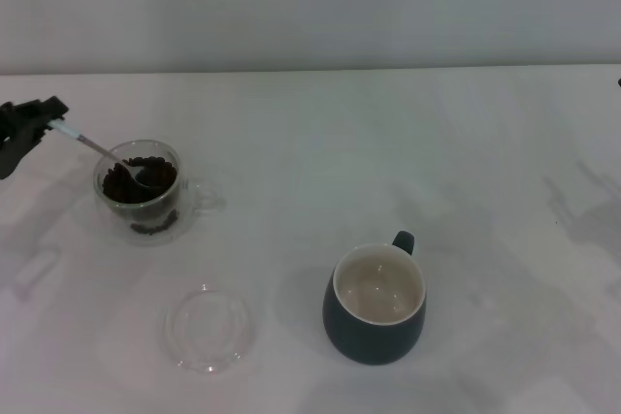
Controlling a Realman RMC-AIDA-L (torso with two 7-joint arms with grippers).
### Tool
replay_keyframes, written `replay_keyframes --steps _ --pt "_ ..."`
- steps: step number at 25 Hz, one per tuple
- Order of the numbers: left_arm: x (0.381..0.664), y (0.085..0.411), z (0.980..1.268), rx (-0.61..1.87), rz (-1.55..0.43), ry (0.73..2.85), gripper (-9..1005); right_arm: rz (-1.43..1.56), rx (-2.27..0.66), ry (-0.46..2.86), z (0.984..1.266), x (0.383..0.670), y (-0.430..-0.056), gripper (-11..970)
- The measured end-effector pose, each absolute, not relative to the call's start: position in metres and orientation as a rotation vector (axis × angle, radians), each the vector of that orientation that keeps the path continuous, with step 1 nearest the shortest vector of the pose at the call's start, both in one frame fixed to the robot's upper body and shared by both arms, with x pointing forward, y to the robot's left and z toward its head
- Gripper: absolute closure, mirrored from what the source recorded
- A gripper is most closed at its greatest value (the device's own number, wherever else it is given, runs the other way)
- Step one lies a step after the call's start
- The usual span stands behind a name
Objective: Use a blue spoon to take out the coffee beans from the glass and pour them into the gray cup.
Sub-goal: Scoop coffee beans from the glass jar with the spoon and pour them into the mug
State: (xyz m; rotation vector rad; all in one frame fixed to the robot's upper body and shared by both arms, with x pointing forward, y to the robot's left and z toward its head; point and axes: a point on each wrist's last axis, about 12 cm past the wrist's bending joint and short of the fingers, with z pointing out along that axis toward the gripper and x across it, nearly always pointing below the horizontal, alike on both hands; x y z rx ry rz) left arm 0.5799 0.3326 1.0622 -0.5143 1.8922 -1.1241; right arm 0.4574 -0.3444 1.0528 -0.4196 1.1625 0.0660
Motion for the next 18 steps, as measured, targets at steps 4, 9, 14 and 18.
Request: replay_keyframes --steps 4,9,14,18 --pt "0.571 0.339 1.059 -0.572 -1.145 1.858 861 0.067 -0.42 1.162 1.053 0.458 -0.344 429" --pt "0.557 0.345 1.053 -0.643 -1.176 1.8 861 0.067 -0.419 1.164 1.053 0.458 -0.344 429" --pt "0.549 0.35 1.051 -0.667 -1.19 1.772 861 0.069 -0.42 1.168 1.052 0.456 -0.344 429" --pt "0.543 0.349 1.051 -0.661 -1.212 1.741 861 0.07 -0.42 1.17 1.051 0.456 -0.344 428"
